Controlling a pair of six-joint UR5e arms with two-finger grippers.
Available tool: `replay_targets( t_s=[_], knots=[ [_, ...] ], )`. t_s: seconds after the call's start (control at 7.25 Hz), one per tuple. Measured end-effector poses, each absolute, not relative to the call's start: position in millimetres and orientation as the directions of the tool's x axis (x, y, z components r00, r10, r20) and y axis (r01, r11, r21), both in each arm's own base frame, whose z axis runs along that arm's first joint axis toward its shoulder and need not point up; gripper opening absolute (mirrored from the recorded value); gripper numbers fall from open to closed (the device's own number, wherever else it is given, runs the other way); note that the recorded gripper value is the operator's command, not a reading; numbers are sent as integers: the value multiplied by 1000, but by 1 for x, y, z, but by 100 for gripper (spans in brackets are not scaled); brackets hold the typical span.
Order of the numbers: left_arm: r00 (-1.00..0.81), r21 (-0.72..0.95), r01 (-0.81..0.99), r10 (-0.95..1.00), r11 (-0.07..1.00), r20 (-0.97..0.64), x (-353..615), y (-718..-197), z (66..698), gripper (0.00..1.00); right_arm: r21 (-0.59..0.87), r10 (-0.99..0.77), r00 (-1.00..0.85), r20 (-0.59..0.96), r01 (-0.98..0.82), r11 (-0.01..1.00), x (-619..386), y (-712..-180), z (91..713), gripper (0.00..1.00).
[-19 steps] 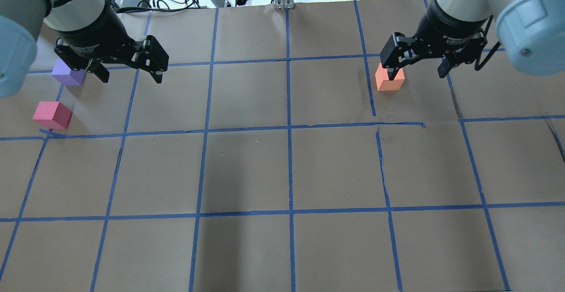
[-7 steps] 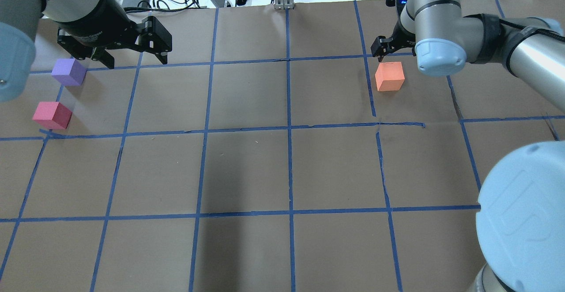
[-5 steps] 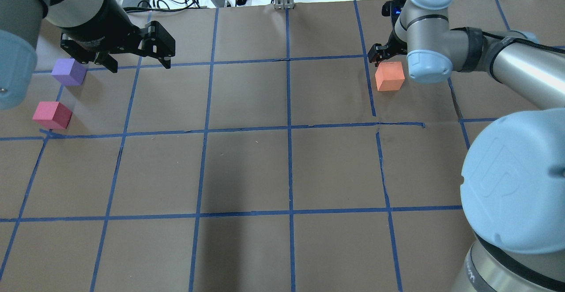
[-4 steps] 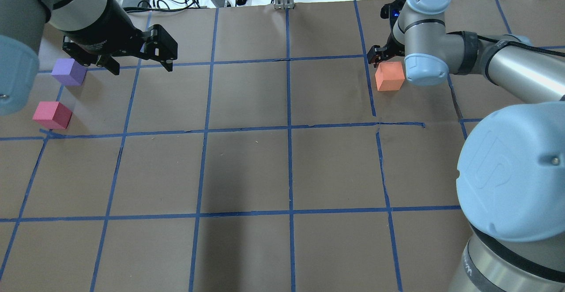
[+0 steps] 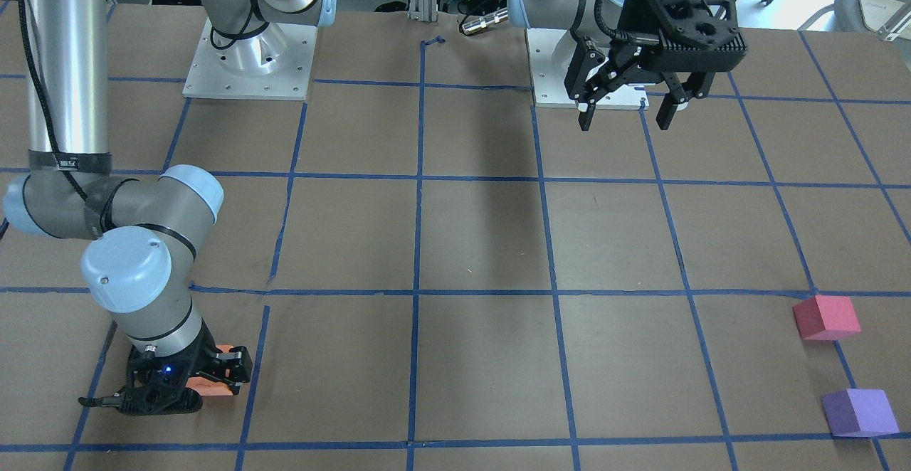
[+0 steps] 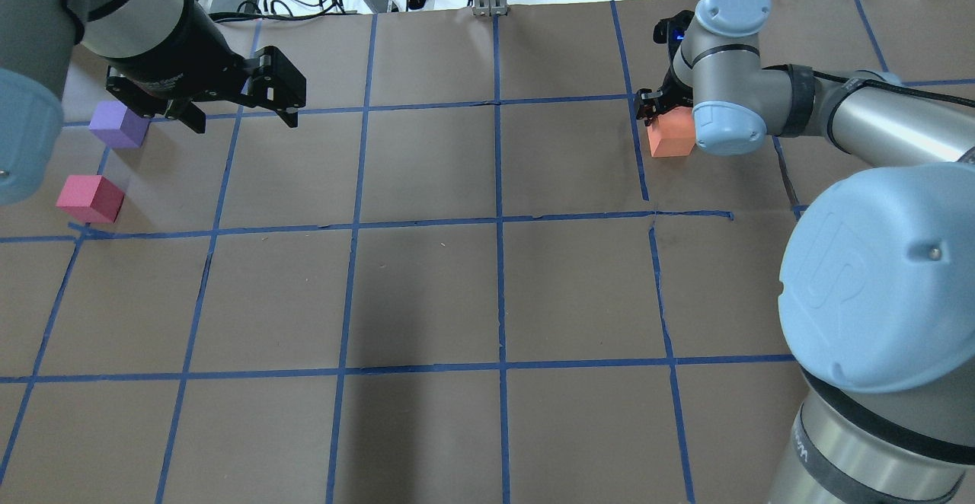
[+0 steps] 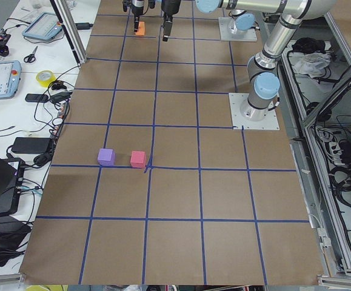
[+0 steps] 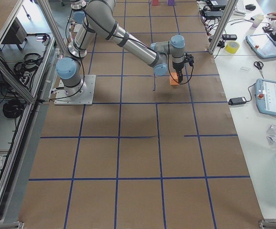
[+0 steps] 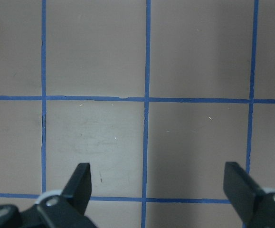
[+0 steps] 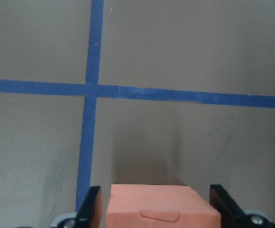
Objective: Arrange blocks in a line
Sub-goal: 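Lower the right gripper onto the orange cube and close on it, then carry the orange cube with the right gripper toward the table center and set it down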
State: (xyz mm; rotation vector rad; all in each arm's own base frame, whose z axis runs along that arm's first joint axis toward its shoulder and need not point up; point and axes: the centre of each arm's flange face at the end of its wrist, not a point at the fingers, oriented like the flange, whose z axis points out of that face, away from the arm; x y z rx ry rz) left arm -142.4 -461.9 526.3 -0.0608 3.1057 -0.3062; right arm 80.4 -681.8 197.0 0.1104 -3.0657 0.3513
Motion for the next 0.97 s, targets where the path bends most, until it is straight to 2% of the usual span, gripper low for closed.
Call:
replay_targets(
  t_s=[0.55, 0.97],
  knots=[
    [-999, -199, -34, -38, 979, -15, -144, -460, 528, 100, -203, -35, -998, 43, -43, 978, 111, -687, 238, 0],
    [-999, -201, -34, -38, 979, -15, -144, -458, 530, 100, -208, 25, -1000, -11, 27, 978, 235, -687, 281, 0]
  ],
)
